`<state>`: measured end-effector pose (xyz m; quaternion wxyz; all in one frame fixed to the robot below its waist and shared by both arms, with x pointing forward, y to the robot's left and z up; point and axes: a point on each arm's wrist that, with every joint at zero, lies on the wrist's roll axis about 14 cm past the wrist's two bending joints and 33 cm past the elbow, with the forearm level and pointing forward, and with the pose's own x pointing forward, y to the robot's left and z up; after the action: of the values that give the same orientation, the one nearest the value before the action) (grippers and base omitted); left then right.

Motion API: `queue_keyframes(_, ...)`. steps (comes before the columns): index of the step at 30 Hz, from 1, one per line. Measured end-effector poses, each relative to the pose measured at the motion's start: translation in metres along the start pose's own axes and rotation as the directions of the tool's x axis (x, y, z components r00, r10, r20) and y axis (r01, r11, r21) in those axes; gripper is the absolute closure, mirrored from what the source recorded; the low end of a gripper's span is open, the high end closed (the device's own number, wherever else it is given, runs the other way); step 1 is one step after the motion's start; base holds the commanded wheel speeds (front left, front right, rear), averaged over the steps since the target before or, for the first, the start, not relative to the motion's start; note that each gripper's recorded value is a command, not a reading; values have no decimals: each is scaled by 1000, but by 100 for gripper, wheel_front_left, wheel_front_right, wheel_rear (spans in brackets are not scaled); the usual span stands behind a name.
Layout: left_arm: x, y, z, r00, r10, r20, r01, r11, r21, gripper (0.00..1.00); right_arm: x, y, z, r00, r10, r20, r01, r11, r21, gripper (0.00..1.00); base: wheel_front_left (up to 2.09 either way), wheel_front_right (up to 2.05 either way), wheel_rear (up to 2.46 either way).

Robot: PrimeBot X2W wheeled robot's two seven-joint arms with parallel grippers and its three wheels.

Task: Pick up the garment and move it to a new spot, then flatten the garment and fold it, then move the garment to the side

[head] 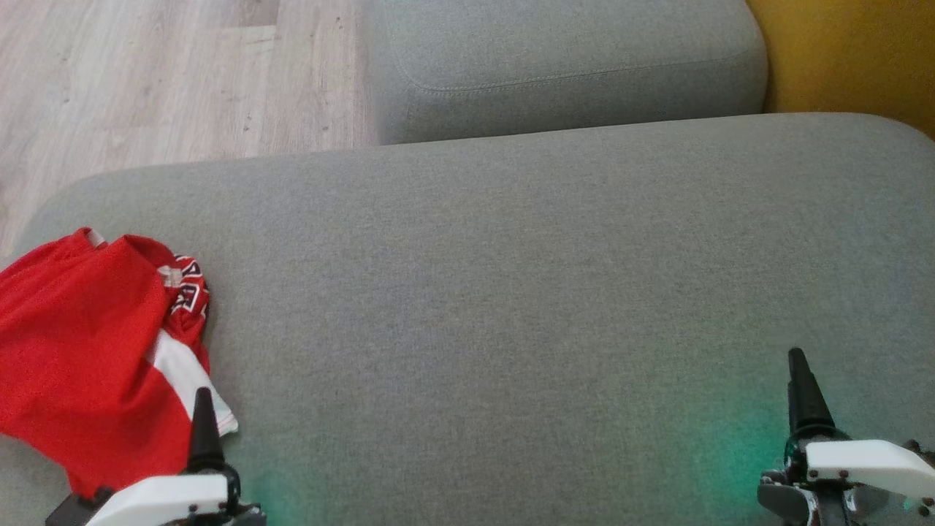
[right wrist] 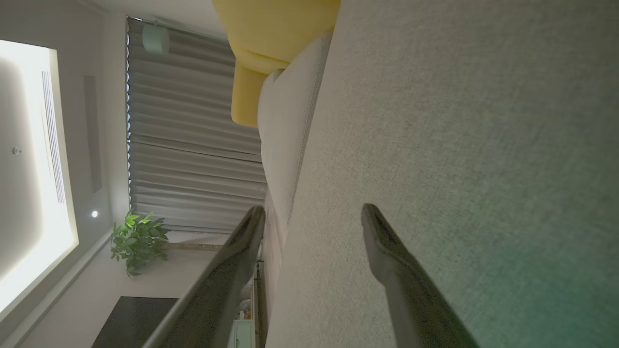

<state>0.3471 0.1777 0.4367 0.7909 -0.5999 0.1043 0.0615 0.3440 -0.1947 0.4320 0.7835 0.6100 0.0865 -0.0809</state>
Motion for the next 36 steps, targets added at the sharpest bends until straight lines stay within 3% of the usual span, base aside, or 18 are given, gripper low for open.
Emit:
queue_keyframes(17,1,-16,-11,999,-35,-14,37,969,244,0,1,12,-13,999,37,-29,-43,972,-232,0,0,0,0)
queue_keyframes(29,2,-26,-15,999,-51,-8,50,917,395,0,3,27,-26,995,84,-62,-102,916,-389,0,0,0,0)
queue_keyframes(36,2,-32,-17,998,-70,-2,62,870,489,0,4,33,-33,991,104,-82,-131,872,-472,0,0,0,0)
